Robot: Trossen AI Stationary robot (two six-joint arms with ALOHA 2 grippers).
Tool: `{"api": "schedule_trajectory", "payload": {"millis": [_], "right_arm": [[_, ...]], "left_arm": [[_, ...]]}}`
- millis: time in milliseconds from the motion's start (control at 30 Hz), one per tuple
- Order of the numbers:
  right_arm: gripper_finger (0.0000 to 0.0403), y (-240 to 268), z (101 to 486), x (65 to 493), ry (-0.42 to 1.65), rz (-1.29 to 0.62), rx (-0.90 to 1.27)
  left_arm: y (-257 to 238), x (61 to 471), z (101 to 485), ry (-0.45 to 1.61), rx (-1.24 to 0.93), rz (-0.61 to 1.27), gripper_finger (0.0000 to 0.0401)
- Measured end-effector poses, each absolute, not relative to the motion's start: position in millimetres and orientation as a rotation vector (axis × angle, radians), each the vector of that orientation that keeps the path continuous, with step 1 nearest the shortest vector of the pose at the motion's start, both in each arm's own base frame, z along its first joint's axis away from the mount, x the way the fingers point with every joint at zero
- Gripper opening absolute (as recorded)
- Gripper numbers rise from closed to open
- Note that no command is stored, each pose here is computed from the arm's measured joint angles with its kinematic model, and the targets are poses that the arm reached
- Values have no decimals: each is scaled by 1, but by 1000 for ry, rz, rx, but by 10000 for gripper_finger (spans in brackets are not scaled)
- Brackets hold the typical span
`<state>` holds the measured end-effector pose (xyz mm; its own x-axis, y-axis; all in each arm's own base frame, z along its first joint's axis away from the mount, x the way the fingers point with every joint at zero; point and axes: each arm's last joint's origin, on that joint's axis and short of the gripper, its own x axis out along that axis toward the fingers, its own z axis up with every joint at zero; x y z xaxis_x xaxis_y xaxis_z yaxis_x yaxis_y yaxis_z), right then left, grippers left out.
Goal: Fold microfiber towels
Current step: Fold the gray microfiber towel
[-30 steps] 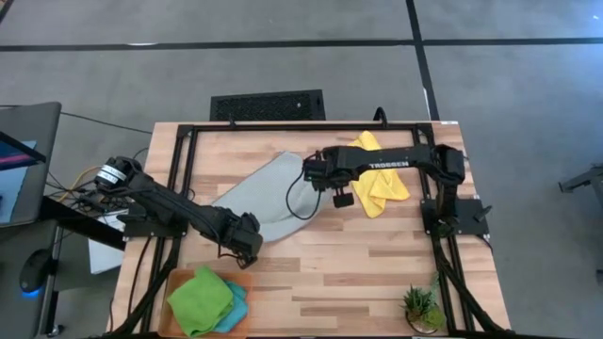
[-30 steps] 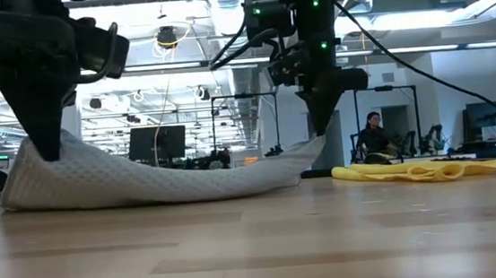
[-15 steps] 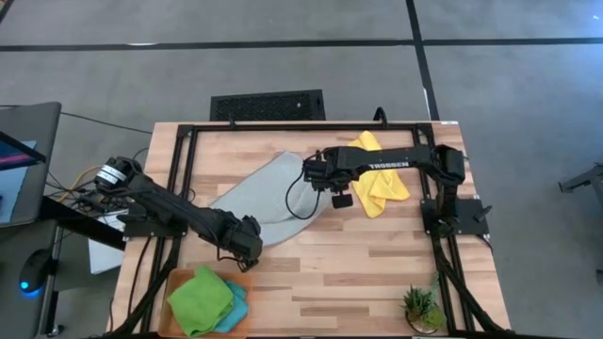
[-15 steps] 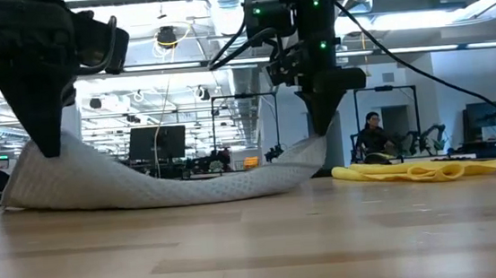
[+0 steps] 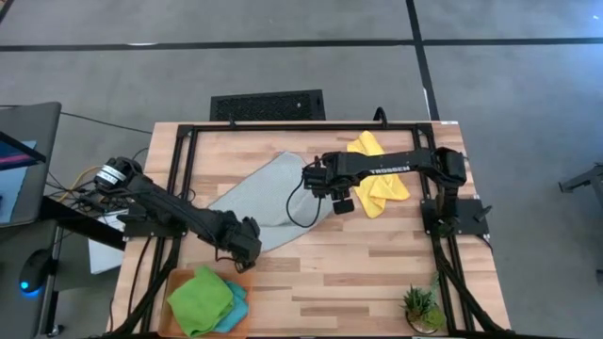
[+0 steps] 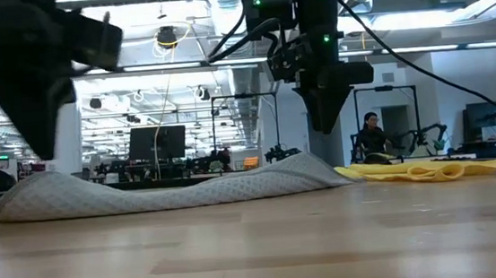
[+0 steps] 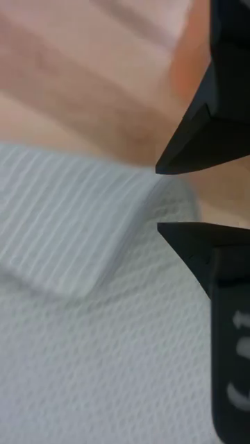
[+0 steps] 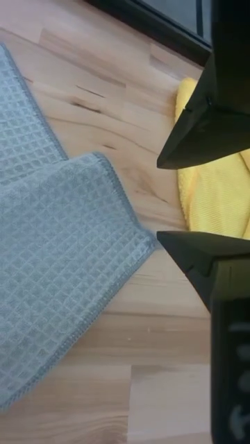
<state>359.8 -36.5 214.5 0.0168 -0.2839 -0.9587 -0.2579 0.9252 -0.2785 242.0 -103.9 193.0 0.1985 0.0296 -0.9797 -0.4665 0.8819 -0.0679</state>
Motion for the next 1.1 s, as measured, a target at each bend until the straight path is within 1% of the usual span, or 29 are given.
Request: {"api": "schedule_trajectory", "payload": {"millis": [167, 300, 500, 567, 667, 733, 967, 1100], "right_arm": [[180, -37, 215, 360, 1570, -22, -433], [176, -37, 215, 360, 1569, -27, -427], [169, -37, 215, 360, 1569, -27, -427], [167, -37, 215, 360, 1569, -26, -428], [166, -37, 215, 360, 1570, -24, -431], [166, -37, 215, 360, 1570, -23, -431], [164, -37, 215, 360, 1569, -26, -427], [162, -37, 215, 360, 1572, -26, -427]], "left_arm": [[-87, 248, 193, 1330, -413, 399, 114], [-75, 252, 193, 1351, -511, 430, 114], [-65, 252, 192, 1387, -566, 459, 114], [-63, 246, 191, 1455, -548, 465, 114], [-60, 232, 191, 1582, -501, 539, 114], [-58, 226, 192, 1629, -484, 587, 114], [-58, 222, 194, 1651, -405, 551, 114], [-50, 201, 202, 1631, -419, 593, 114]]}}
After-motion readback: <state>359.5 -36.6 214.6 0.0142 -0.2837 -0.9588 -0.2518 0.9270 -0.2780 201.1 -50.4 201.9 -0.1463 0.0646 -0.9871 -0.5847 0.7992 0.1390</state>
